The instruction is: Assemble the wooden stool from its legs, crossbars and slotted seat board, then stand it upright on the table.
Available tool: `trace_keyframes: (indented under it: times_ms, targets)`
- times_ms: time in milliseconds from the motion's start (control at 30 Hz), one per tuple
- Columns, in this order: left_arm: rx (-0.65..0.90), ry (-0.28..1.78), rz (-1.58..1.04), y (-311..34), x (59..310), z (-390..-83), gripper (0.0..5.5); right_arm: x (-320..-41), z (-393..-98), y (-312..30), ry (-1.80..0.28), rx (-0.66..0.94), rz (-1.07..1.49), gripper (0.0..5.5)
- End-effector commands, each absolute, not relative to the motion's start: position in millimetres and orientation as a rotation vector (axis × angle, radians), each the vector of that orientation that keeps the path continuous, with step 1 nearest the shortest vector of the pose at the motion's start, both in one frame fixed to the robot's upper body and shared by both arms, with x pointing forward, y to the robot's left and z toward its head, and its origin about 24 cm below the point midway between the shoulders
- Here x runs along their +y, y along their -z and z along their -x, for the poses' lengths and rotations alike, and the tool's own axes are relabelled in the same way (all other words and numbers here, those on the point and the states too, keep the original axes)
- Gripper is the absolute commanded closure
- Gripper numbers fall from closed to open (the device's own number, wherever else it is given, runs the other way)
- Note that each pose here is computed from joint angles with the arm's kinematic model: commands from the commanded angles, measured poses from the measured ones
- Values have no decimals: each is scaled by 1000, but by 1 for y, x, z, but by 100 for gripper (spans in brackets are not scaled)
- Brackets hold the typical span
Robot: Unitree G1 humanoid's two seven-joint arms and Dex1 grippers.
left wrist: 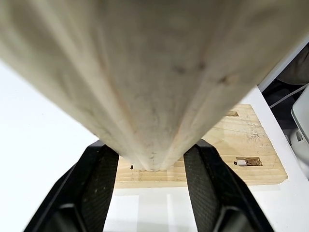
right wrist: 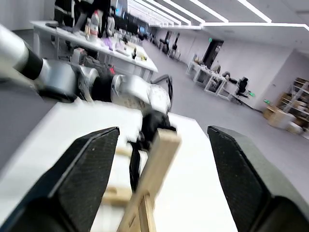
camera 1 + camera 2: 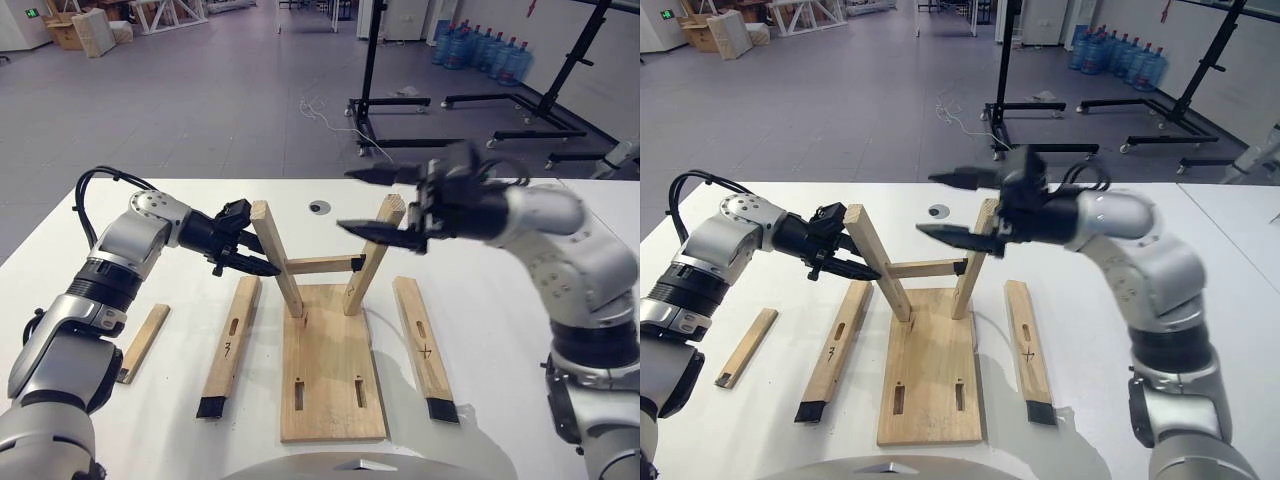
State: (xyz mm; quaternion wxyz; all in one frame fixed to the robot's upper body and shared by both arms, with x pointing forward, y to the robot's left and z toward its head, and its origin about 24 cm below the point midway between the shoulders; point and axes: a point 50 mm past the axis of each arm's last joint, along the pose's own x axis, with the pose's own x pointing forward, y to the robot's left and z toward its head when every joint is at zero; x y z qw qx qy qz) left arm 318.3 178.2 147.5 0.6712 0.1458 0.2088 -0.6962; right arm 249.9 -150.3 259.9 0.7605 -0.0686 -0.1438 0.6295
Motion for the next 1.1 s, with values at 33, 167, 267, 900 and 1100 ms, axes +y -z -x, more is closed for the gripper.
trace_keyframes:
  times_ms: [33,167,267,900,1100]
  targets:
    - [724,1470,-452,-109,193,-312,350,-231,-281,-263,-1169,-266,-185,211]
    - [707,1479,-443,-111,188,-314,350,-256,-289,-202,-1108,-16,-385,211]
    - [708,1486,-451,-112,188,-315,350,-235,-291,-166,-1198,107,-514,211]
    - [695,1585,-520,-111,168,-319,350,-111,-297,-149,-1582,112,-294,211]
    - [685,1620,-551,-113,160,-319,350,-98,-298,-138,-1608,165,-218,211]
